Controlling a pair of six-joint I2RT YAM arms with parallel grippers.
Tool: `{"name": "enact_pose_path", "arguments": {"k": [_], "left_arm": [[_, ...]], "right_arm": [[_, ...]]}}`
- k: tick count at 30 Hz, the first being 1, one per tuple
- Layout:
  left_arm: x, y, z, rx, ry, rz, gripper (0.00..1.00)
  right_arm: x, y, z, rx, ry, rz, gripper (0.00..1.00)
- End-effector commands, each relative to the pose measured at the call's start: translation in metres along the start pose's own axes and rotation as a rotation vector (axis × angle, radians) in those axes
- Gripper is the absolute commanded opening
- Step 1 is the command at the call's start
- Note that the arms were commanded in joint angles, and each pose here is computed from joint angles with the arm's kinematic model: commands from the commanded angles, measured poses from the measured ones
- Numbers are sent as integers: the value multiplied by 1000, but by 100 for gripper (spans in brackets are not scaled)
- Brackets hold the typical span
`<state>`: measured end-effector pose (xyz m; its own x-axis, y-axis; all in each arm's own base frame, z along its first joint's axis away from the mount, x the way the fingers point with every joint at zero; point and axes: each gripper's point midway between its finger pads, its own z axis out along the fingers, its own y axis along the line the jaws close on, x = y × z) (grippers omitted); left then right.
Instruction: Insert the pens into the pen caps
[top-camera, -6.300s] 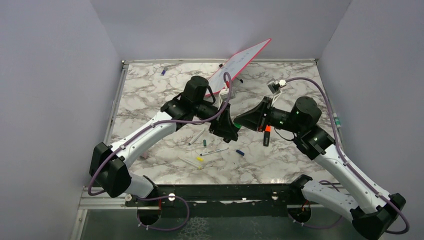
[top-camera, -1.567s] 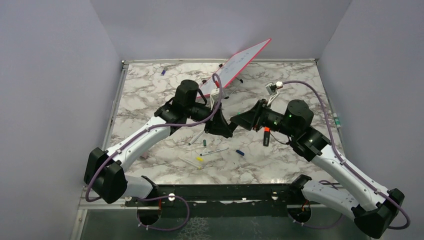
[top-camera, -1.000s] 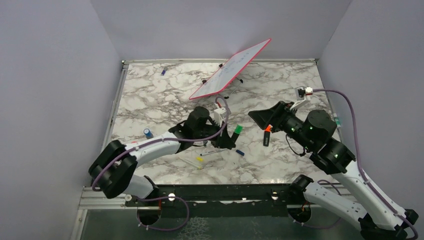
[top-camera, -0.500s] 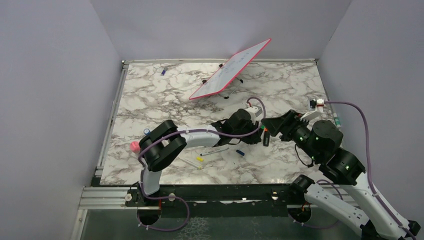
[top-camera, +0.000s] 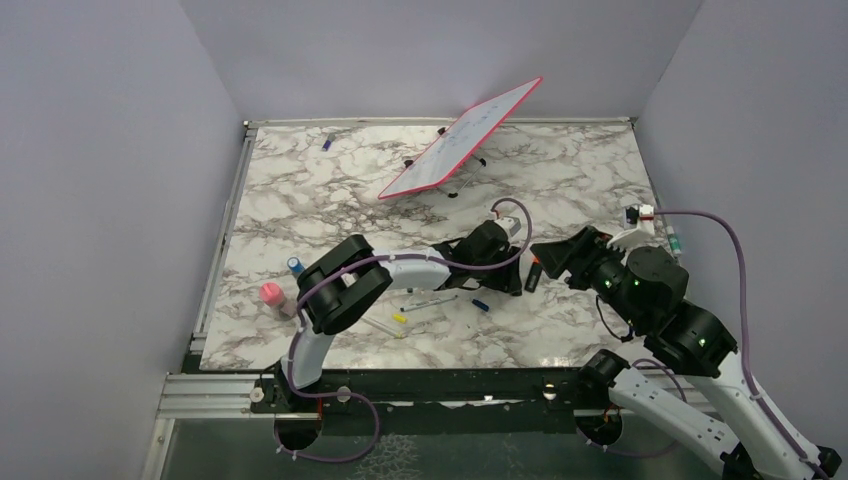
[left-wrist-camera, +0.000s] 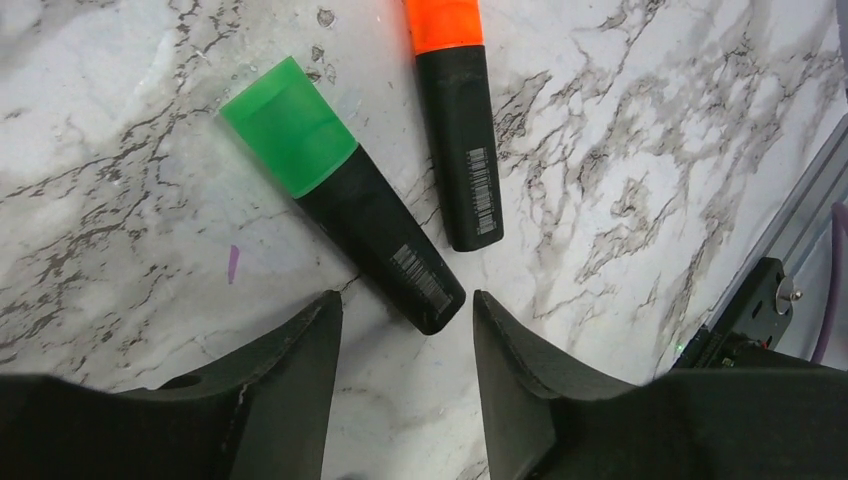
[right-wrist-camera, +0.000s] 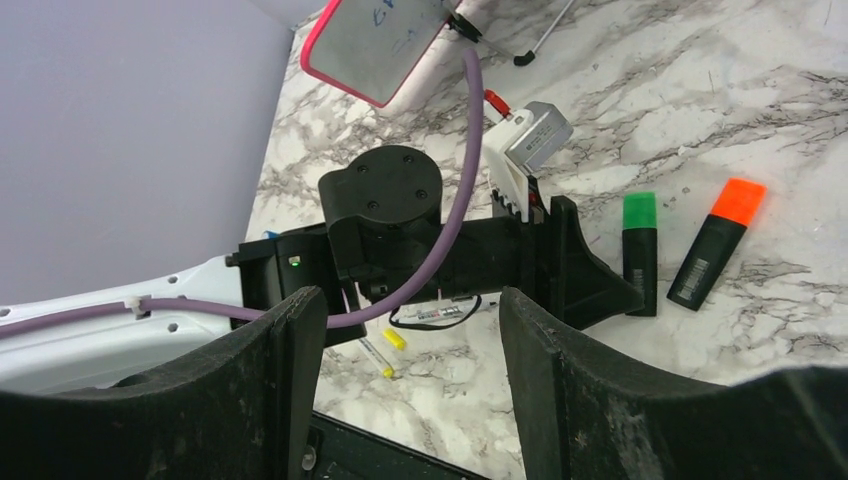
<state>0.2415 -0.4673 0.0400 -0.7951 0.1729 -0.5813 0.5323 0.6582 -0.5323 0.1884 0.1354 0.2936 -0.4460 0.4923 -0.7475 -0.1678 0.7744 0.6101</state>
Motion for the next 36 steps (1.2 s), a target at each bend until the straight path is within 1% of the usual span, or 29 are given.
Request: {"name": "enact_pose_path", "arguments": {"k": [1,4,7,11,15,19,23,25,29,32,36], "left_arm": [[-23,-5,-28,-46,-63,20,53],[-21,-5,-50,-58,-59,67,56],[-8,-1,-75,-55,-18,166,57],[7,20,-110,-135,16,265,64],[22,45,-137,-239,78,336,69],[33,54,-151,-259,154,424,72],[44,69,-156,-305,248,491,70],[44,81,-157,-365,275,506,64],[52,99,-156,-422,348,489,58],[61,106,-154,-421,391,477,56],[64,112,-153,-424,413,469,54]], "right_arm": [[-5,-3,-5,31,-10,10,68],[-2,-5,-4,36,-3,9,68],[2,-7,-1,38,5,18,68],[9,-7,4,33,22,24,68],[17,-9,12,38,44,28,68],[25,-10,20,47,69,37,67],[31,-11,25,62,92,44,65],[33,-12,26,65,95,48,65],[33,-14,25,71,89,51,65],[32,-15,24,73,85,51,65],[33,-15,25,73,92,50,65]]}}
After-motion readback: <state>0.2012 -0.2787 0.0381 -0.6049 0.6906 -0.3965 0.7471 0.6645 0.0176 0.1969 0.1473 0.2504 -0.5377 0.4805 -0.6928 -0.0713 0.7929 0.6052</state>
